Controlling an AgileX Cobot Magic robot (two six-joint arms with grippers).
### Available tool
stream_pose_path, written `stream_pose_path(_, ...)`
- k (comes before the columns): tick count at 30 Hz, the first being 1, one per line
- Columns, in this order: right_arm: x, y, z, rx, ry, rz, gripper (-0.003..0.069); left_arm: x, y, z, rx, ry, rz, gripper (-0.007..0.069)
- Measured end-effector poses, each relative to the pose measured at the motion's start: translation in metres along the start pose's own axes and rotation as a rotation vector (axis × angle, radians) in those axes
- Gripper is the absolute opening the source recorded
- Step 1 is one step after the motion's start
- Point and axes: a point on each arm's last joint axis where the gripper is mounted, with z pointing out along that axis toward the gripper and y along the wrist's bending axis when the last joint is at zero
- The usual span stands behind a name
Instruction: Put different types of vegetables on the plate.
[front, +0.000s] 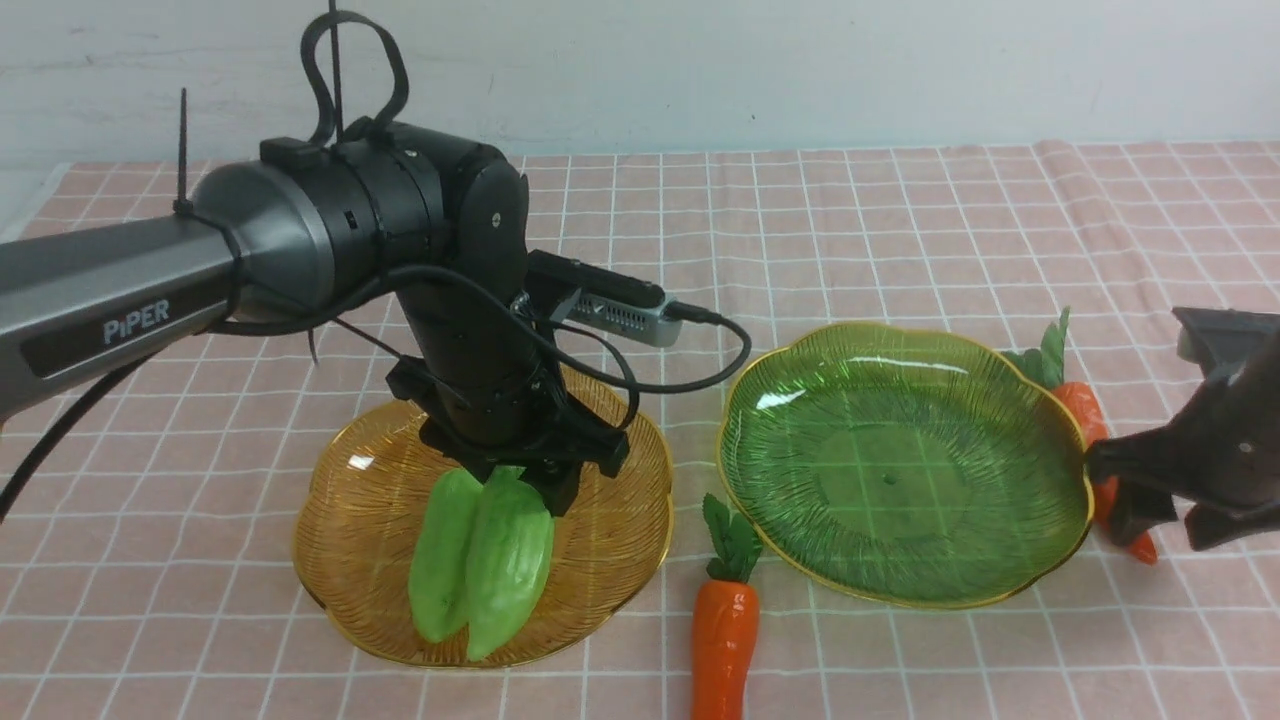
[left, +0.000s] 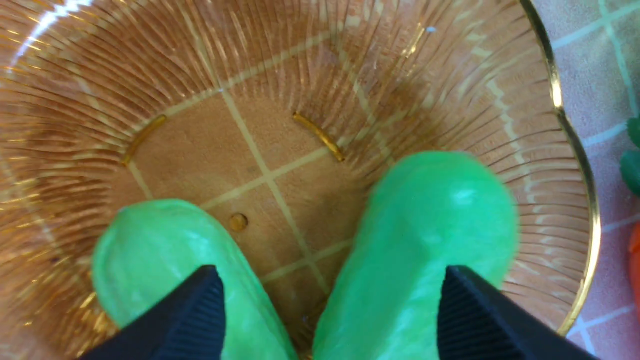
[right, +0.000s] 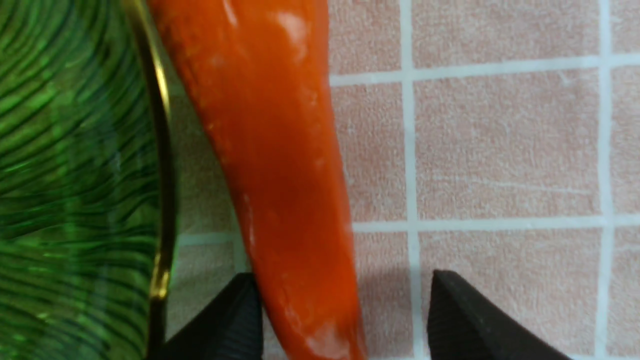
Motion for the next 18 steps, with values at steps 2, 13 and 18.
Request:
stream_pose_path(2,-0.001,0.000,0.006,0.004,0.010,-0.003,0.0313,-0.003,0.002,-0.007,-0.024,0.002,0.005,0.0414)
stream_pose_path(13,-0.018,-0.004,-0.083,-0.019,-0.137,0.116,0.0187,0.034,0.005,-0.134,-0.087,-0.189,0.019,-0.0003)
stream_pose_path(18,-0.011,0.034,-0.108,-0.141,-0.188,0.052,0.0187,0.058,0.005,-0.178,-0.080,-0.290,0.009,-0.0003)
